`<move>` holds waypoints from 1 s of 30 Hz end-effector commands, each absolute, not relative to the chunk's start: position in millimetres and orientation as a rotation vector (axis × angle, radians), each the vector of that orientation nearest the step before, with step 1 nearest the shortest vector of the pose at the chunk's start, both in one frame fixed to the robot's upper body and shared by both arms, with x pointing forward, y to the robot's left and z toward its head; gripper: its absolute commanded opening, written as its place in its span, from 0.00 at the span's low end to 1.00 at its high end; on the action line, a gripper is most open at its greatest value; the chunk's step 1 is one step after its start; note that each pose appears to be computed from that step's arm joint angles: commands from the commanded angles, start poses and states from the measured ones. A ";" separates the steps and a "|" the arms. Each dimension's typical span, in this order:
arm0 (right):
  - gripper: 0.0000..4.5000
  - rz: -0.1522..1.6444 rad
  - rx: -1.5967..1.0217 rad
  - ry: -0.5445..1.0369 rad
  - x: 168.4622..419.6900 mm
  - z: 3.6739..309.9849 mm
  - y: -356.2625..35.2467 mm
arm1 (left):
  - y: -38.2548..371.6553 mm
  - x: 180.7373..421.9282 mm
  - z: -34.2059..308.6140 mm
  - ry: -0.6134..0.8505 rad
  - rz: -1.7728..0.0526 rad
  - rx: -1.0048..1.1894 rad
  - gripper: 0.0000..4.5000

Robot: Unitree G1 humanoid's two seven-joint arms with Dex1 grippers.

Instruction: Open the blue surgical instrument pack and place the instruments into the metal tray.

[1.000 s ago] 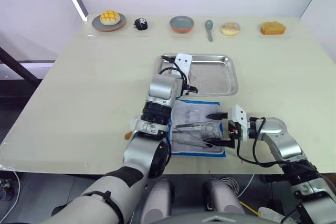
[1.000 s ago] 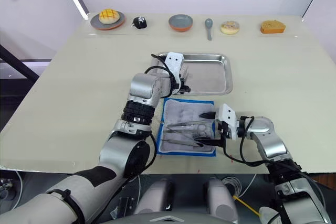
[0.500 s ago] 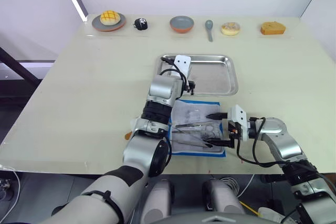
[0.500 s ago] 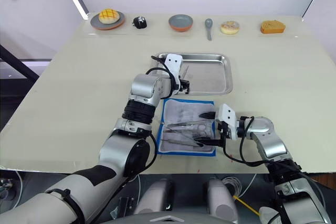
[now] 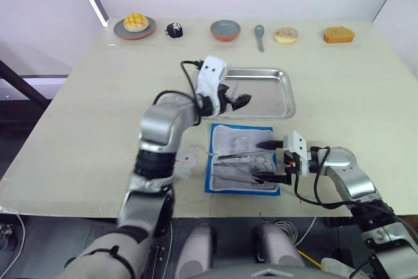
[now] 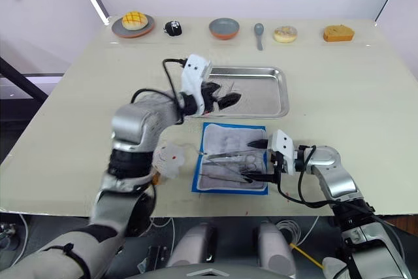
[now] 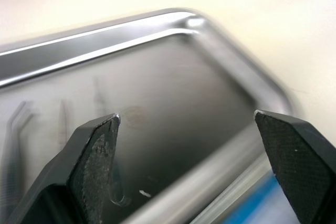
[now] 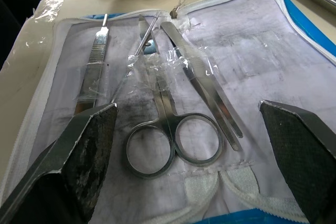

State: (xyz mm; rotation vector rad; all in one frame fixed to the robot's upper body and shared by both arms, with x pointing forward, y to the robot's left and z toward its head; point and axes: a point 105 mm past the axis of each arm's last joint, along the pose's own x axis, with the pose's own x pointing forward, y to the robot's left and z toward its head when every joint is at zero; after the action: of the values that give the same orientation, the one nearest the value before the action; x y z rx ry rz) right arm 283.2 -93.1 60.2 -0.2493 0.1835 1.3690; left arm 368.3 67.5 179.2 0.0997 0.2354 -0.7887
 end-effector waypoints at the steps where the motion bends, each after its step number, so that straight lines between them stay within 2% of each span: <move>1: 1.00 1.374 -0.215 0.316 272.8 31.2 -96.6 | 57.6 340.9 196.5 0.086 -1.003 0.131 0.97; 2: 1.00 1.374 -0.215 0.314 272.8 31.3 -96.1 | 61.4 337.1 201.1 0.013 -1.018 0.150 0.97; 4: 1.00 1.374 -0.214 0.310 273.4 31.8 -95.6 | 69.2 321.0 197.8 -0.003 -1.126 0.224 0.97; 15: 1.00 1.366 -0.220 0.296 272.6 34.8 -99.1 | 130.4 283.0 185.6 0.158 -1.356 0.250 0.97; 23: 1.00 1.361 -0.229 0.309 264.1 33.9 -111.3 | 182.4 268.4 191.4 0.264 -1.359 0.273 0.97; 30: 1.00 1.346 -0.234 0.319 262.2 34.2 -119.6 | 192.5 265.9 191.3 0.293 -1.357 0.307 0.97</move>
State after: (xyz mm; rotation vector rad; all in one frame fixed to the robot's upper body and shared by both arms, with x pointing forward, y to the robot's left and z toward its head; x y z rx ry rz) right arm 272.3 -108.8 59.4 -0.2616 0.1904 1.3547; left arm 267.9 188.5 182.0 0.2754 0.3213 -1.3551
